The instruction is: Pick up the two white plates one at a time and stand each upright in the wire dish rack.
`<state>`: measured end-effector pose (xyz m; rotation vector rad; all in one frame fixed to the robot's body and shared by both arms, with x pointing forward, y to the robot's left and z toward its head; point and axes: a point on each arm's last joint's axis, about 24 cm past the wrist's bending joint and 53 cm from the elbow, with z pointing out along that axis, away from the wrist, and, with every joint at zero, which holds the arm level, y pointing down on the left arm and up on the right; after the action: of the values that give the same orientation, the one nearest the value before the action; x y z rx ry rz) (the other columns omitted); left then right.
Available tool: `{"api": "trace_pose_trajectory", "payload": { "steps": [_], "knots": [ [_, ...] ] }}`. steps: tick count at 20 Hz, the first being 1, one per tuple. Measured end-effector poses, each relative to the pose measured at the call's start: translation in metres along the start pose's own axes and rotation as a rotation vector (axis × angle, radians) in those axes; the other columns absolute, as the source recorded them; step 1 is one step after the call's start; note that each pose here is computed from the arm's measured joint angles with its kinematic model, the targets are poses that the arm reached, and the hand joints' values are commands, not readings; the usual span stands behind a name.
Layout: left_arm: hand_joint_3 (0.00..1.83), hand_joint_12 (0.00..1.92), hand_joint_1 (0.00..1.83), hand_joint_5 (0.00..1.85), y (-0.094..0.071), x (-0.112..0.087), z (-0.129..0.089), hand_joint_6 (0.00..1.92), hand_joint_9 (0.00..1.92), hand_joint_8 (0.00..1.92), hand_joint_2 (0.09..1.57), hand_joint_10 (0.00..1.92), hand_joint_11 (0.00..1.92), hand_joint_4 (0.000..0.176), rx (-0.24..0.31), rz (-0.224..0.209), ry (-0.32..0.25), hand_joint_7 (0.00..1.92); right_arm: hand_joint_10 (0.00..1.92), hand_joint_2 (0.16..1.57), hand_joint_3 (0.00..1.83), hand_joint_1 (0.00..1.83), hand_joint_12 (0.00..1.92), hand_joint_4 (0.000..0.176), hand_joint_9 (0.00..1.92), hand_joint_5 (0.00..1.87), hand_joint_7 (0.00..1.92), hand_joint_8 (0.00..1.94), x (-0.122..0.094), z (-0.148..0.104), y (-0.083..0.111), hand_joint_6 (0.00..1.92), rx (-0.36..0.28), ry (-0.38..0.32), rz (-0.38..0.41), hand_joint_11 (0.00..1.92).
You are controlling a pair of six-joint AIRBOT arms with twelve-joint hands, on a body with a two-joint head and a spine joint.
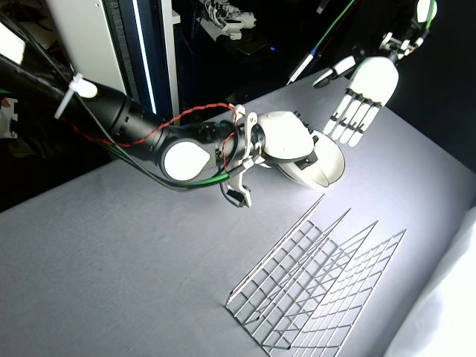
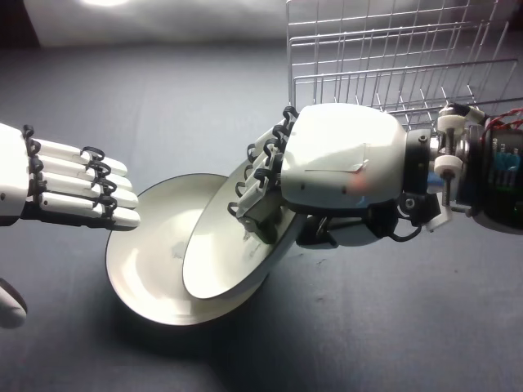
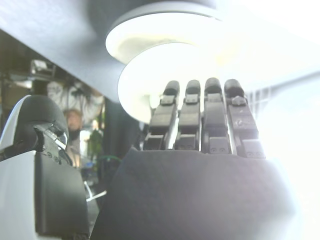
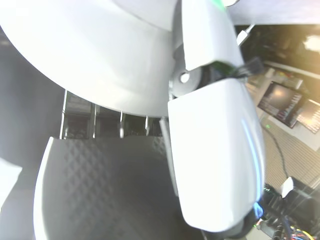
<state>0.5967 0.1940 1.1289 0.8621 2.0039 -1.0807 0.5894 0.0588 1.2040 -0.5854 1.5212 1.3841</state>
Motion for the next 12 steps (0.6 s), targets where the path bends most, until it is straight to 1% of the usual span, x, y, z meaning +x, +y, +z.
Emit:
{"api": "trace_pose_trajectory", "payload": {
  "steps": [1, 2, 3, 4, 5, 7, 9, 11, 12],
  "knots": [
    [0.01, 0.0, 0.0, 0.0, -0.001, -0.001, 0.0, 0.0, 0.0, 0.0, 1.07, 0.0, 0.0, 0.0, 0.004, -0.004, -0.007, 0.0, 1.13, 1.1, 0.0, 1.38, 1.25, 0.0, 0.99, 0.9, 0.99, 0.92, -0.002, -0.001, 0.004, 1.04, -0.004, 0.0, -0.002, 0.77],
    [0.0, 0.0, 0.0, 0.0, -0.001, 0.0, 0.0, 0.0, 0.0, 0.0, 1.06, 0.0, 0.0, 0.0, 0.004, 0.001, -0.005, 0.0, 1.12, 1.1, 0.0, 1.38, 1.25, 0.0, 1.0, 0.91, 1.02, 0.89, -0.004, -0.001, 0.006, 1.01, -0.006, -0.002, -0.003, 0.77],
    [0.0, 0.0, 0.0, 0.0, -0.001, 0.0, 0.0, 0.0, 0.0, 0.0, 1.06, 0.0, 0.0, 0.0, 0.004, 0.01, -0.005, 0.0, 1.11, 1.1, 0.0, 1.38, 1.26, 0.0, 1.0, 0.92, 1.01, 0.91, -0.007, -0.003, 0.009, 0.99, -0.004, -0.005, -0.001, 0.77],
    [0.0, 0.0, 0.0, 0.0, -0.001, 0.0, 0.0, 0.0, 0.0, 0.0, 1.06, 0.0, 0.0, 0.0, 0.008, 0.02, -0.003, 0.0, 1.09, 1.1, 0.0, 1.38, 1.24, 0.0, 1.01, 0.9, 1.03, 0.89, -0.013, -0.007, 0.013, 1.03, 0.001, -0.015, 0.01, 0.78],
    [0.0, 0.0, 0.0, 0.0, 0.001, 0.0, 0.0, 0.0, 0.0, 0.0, 1.06, 0.0, 0.0, 0.0, 0.008, 0.026, -0.003, 0.0, 1.11, 1.1, 0.0, 1.38, 1.25, 0.0, 0.99, 0.89, 1.02, 0.91, -0.016, -0.009, 0.015, 1.04, 0.003, -0.02, 0.013, 0.78],
    [0.0, 0.0, 0.0, 0.0, 0.005, 0.0, 0.002, 0.0, 0.0, 0.0, 1.05, 0.0, 0.0, 0.0, 0.002, 0.032, -0.004, 0.0, 1.11, 1.1, 0.0, 1.38, 1.24, 0.0, 1.0, 0.92, 1.01, 0.9, -0.021, -0.01, 0.021, 1.0, 0.001, -0.029, 0.022, 0.79],
    [0.0, 0.0, 0.0, 0.0, 0.004, 0.0, 0.006, 0.0, 0.0, 0.0, 1.05, 0.0, 0.0, 0.0, 0.008, 0.035, -0.003, 0.0, 1.12, 1.09, 0.0, 1.38, 1.24, 0.0, 0.99, 0.92, 1.02, 0.88, -0.027, -0.012, 0.025, 1.0, -0.002, -0.04, 0.02, 0.79],
    [0.0, 0.0, 0.0, 0.0, 0.004, 0.0, 0.007, 0.0, 0.0, 0.0, 1.06, 0.0, 0.0, 0.0, 0.01, 0.038, -0.003, 0.0, 1.1, 1.09, 0.0, 1.38, 1.22, 0.0, 1.01, 0.91, 1.05, 0.83, -0.035, -0.014, 0.022, 1.01, 0.015, -0.054, 0.026, 0.78],
    [0.0, 0.0, 0.0, 0.0, 0.004, 0.0, 0.007, 0.0, 0.0, 0.0, 1.06, 0.0, 0.0, 0.0, 0.008, 0.04, -0.004, 0.0, 1.12, 1.09, 0.0, 1.38, 1.23, 0.0, 1.0, 0.9, 1.05, 0.82, -0.04, -0.016, 0.02, 1.03, 0.024, -0.064, 0.027, 0.78]
  ]
}}
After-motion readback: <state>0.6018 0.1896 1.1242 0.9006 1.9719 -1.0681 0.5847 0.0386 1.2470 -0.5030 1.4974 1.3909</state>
